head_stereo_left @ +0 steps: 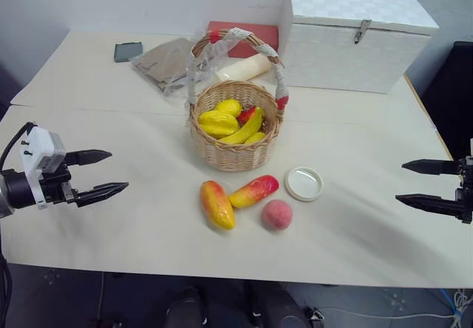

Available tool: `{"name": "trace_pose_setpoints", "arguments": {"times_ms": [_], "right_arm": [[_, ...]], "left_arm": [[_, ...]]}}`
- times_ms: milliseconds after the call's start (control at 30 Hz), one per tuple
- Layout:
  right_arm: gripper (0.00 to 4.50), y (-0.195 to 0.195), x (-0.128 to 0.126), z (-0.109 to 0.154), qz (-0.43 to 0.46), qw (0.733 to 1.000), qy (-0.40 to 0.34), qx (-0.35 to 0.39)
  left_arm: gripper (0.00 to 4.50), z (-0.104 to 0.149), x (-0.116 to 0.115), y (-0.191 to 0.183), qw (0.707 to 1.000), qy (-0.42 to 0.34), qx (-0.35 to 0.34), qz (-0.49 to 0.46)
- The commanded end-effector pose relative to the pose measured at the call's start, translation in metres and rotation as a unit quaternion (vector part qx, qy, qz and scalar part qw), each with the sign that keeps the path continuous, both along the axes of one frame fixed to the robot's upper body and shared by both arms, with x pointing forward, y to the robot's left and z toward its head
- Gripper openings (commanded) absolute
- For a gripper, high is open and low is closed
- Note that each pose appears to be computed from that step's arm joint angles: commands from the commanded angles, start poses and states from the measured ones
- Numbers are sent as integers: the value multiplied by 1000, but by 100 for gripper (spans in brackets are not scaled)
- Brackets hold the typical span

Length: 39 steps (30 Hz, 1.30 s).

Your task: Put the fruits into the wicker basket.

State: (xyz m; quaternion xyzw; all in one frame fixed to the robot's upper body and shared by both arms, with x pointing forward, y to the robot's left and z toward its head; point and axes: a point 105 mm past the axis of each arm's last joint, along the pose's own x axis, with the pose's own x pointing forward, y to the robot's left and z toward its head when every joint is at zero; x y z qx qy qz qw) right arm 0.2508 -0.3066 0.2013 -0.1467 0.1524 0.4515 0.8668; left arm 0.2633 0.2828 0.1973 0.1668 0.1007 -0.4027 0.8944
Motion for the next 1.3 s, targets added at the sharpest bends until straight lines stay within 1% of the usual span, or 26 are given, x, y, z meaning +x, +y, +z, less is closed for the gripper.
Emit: {"name": "trace_pose_setpoints", "arguments": {"times_ms": [33,133,433,667,767,867,967,1133,1200,1300], "right_arm": [[450,2,1,3,5,1000,-16,4],[450,2,4,2,-1,1000,-21,2],[450,-1,9,-1,-15,999,-27,-11],[450,0,11,4,-19,999,-36,-12],[450,5,13,7,-12,999,-44,-11],[450,20,20,9,-4,998,-57,7],[450,52,23,8,37,997,-59,22],[450,95,29,4,102,992,-74,-2],[450,106,39,-8,109,992,-66,-22],[450,113,52,-30,111,991,-44,-54]], "left_arm": [[446,11,-3,1,1000,-25,13,2],[446,13,3,2,999,-33,12,20],[446,16,4,0,999,-39,9,21],[446,16,6,-5,999,-35,3,21],[446,22,13,-13,999,-43,-15,14],[446,29,24,-29,997,-62,-46,5],[446,34,16,-74,992,-47,-72,-92],[446,32,4,-122,973,-26,-32,-225],[446,33,0,-143,959,-24,-19,-282],[446,38,-4,-164,937,-27,-3,-348]]}}
